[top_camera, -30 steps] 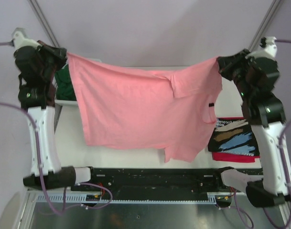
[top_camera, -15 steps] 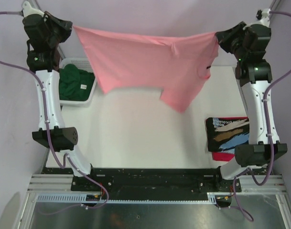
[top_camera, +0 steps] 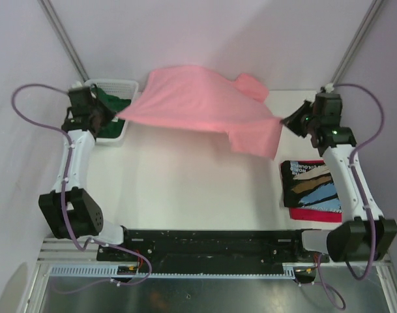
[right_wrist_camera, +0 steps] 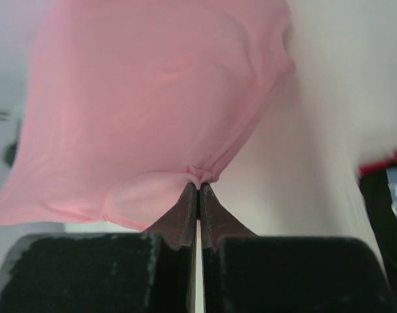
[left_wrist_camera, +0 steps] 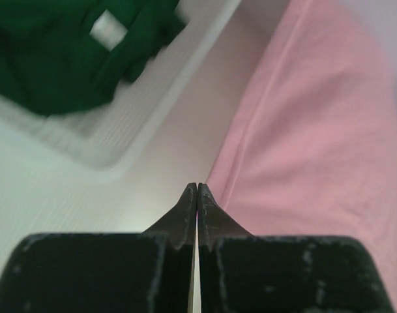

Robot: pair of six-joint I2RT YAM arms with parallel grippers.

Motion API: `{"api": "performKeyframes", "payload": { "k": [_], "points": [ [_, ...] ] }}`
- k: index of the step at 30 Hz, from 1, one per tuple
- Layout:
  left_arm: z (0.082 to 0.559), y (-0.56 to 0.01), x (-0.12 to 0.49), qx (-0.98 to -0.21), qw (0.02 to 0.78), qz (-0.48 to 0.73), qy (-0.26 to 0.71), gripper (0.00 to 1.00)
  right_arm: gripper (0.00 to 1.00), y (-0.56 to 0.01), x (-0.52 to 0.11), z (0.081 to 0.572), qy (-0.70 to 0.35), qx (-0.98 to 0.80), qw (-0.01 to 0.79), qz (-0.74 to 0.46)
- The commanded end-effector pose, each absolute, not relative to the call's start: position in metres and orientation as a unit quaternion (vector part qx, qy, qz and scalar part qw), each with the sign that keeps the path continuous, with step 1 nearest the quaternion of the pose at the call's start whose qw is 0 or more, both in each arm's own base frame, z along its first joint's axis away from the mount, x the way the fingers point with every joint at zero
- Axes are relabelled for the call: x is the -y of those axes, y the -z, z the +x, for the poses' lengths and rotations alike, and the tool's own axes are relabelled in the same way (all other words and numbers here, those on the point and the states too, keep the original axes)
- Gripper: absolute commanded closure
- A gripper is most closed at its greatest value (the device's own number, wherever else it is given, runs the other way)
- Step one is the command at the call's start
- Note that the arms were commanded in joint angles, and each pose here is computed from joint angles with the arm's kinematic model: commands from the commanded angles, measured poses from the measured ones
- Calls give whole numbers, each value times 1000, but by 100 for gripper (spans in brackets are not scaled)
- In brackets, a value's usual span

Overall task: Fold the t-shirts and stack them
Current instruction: Flatten out the tshirt

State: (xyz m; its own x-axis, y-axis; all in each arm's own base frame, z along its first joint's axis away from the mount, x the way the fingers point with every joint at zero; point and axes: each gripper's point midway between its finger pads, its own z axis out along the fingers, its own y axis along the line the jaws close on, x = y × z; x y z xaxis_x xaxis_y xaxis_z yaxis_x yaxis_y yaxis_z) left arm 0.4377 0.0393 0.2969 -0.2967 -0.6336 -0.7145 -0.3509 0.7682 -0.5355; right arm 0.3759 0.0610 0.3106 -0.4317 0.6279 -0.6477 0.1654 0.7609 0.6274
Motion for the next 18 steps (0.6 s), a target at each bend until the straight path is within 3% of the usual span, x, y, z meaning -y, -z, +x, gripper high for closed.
{"api": "performKeyframes", "payload": {
  "k": [1, 4, 11, 18],
  "points": [
    [418, -220, -51, -834, 441, -320, 90, 100, 100, -225, -71, 374, -211, -872, 371, 241],
    [410, -175, -50, -856, 393, -327, 78, 100, 98, -174, -80, 379, -182, -903, 313, 233],
    [389, -123, -52, -881, 340, -328, 38, 100, 49, -117, -85, 365, -132, -929, 259, 230],
    [367, -106, -54, -886, 325, -329, 8, 100, 44, -98, -97, 313, -127, -933, 267, 204]
  ]
}}
